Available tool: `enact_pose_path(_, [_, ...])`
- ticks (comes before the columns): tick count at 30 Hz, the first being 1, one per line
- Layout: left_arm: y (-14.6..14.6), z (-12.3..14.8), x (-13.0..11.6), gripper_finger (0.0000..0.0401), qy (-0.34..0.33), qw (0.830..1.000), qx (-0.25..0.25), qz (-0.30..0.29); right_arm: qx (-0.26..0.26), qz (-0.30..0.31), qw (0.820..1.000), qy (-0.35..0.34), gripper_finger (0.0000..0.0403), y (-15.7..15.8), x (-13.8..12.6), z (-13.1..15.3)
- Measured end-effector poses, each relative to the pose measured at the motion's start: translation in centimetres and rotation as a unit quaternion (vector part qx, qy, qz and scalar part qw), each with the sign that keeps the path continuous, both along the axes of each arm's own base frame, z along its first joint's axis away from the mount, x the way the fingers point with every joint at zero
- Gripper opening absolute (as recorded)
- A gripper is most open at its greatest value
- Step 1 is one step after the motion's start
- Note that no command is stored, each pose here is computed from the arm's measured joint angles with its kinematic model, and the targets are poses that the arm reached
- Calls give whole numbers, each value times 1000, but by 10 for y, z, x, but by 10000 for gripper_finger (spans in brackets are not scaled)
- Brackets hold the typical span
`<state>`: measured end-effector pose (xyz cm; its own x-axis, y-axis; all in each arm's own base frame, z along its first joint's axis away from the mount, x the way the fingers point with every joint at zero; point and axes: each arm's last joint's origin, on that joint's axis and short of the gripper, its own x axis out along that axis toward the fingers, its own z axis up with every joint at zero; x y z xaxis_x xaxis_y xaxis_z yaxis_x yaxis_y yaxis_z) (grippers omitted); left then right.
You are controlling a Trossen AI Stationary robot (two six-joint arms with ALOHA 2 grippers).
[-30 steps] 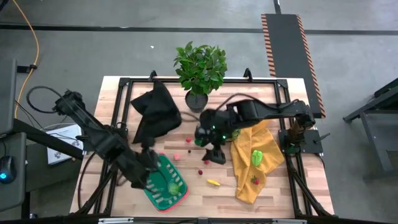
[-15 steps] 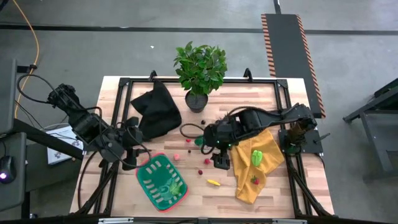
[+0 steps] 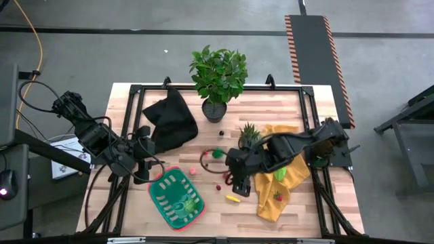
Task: Pick and placing Produce into tupperware
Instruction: Put the green starfruit into the blue basket
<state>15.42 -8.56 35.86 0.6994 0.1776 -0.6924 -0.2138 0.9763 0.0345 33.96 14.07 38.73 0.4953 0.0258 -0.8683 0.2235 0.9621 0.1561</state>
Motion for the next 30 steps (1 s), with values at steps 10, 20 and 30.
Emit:
enact_pose_path(10, [0, 0, 0, 156, -5, 1000, 6, 5, 47, -49, 996, -57, 286, 40, -12, 7])
enact_pose_path(20, [1, 0, 0, 156, -5, 1000, 9, 5, 79, -21, 982, -173, 253, -52, -7, 61])
enact_pose_path(30, [0, 0, 0, 156, -5, 1000, 1, 10, 30, -111, 955, -272, 250, -115, -128, 133])
